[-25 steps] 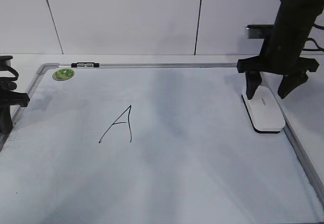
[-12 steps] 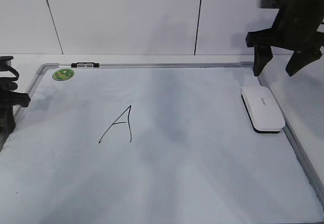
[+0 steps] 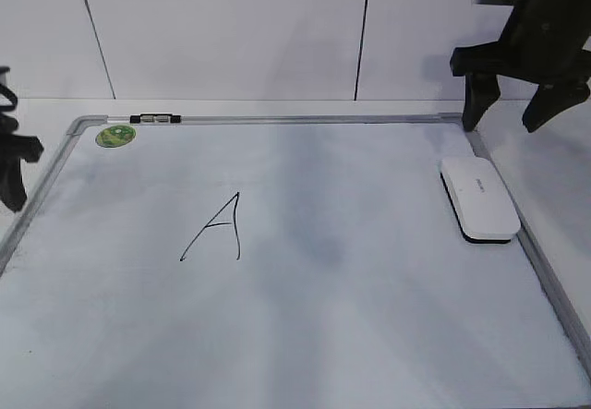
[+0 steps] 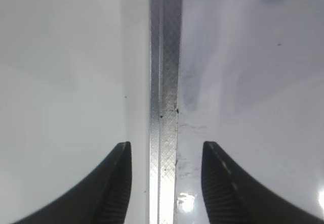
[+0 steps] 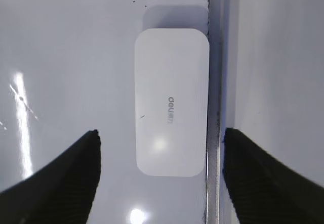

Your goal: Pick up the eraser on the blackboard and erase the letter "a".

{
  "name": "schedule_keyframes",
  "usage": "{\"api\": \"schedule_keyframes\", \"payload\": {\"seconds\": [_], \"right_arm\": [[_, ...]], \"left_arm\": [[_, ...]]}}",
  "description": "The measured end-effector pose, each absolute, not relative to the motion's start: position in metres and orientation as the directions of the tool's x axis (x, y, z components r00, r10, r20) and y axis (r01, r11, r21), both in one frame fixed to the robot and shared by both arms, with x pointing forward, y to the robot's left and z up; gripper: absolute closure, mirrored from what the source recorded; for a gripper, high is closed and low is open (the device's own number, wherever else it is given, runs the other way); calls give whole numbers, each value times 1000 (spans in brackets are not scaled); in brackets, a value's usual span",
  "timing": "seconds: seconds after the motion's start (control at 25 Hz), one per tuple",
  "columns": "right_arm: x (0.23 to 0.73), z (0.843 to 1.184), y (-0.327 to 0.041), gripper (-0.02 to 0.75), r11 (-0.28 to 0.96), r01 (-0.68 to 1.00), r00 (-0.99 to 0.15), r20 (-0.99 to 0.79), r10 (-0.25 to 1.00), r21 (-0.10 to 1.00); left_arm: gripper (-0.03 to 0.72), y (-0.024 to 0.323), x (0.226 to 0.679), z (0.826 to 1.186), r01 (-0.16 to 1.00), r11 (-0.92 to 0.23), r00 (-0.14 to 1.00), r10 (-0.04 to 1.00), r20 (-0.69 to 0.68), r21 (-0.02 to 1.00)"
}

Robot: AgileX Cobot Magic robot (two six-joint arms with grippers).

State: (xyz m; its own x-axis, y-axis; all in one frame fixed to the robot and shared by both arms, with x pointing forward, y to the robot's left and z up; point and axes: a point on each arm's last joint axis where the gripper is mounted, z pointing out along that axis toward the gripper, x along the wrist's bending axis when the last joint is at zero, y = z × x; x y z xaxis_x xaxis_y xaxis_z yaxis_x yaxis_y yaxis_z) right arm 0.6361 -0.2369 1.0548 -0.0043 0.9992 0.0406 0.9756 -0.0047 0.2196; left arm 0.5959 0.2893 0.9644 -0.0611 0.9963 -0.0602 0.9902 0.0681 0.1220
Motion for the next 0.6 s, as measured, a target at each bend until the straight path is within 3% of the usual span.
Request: {"api": "schedule_keyframes", "payload": {"seconds": [0.36,0.6], "right_arm": [[614,1102,-240,145,-12,945,-10,66,998,327],[580,1155,-245,145,-20,891,-20,85,996,453]], "left_arm": [[341,290,579,1084,928,59,-34,997,-74,367],[341,291,546,1132,893,56,-24,997,-76,447]]}}
